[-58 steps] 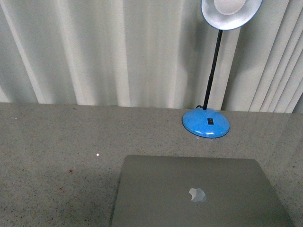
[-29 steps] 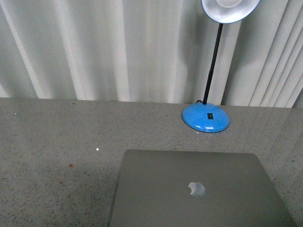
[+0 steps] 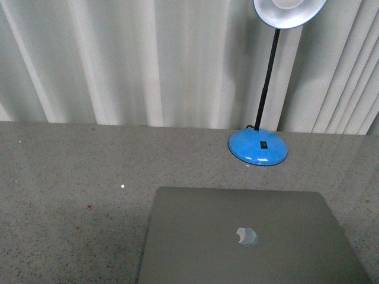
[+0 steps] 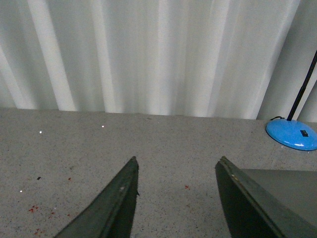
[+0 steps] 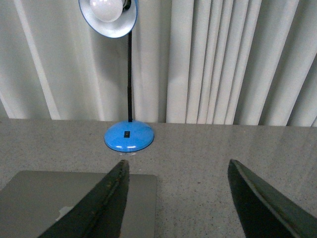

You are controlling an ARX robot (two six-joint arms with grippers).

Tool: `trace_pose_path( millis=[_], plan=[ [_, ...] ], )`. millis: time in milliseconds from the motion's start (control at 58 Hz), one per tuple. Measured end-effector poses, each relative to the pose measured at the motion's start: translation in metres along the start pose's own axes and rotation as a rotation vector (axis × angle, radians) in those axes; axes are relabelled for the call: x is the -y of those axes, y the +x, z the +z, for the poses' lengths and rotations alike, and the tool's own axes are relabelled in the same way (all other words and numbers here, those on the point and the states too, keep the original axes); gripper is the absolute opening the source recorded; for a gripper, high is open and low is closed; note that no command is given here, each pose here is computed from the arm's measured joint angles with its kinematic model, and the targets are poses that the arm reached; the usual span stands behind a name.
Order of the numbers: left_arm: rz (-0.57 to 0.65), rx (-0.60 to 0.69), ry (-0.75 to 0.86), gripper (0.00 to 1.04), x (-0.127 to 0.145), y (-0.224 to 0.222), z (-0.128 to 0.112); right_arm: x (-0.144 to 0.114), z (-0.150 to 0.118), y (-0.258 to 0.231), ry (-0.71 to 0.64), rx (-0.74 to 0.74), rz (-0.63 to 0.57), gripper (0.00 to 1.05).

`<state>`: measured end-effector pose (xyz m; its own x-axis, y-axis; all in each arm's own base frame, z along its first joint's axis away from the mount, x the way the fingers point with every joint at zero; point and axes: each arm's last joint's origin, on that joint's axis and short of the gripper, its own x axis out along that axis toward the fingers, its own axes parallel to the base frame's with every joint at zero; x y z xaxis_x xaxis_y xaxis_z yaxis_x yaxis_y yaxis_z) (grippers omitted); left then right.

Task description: Close laptop

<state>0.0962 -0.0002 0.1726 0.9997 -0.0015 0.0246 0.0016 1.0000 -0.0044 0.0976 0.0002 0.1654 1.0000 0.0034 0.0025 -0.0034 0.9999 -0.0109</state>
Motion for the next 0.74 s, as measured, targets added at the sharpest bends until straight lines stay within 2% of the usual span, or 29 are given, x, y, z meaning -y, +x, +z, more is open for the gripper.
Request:
trace_pose_path(
  millis=[207, 259, 310, 741],
  plan=[
    [0.0, 0.0, 0.0, 0.94, 0.0, 0.0, 0.0, 0.0, 0.0, 0.0, 0.0, 0.0, 0.0, 0.98],
    [0.0, 0.0, 0.001, 1.0, 0.0, 0.0, 0.0, 0.0, 0.0, 0.0, 0.0, 0.0, 0.0, 0.98],
    [0.0, 0.0, 0.0, 0.97, 0.0, 0.0, 0.0, 0.0, 0.0, 0.0, 0.0, 0.0, 0.0, 0.97],
    [0.0, 0.0, 0.0, 0.98, 0.0, 0.0, 0.0, 0.0, 0.0, 0.0, 0.0, 0.0, 0.0, 0.97]
  ],
)
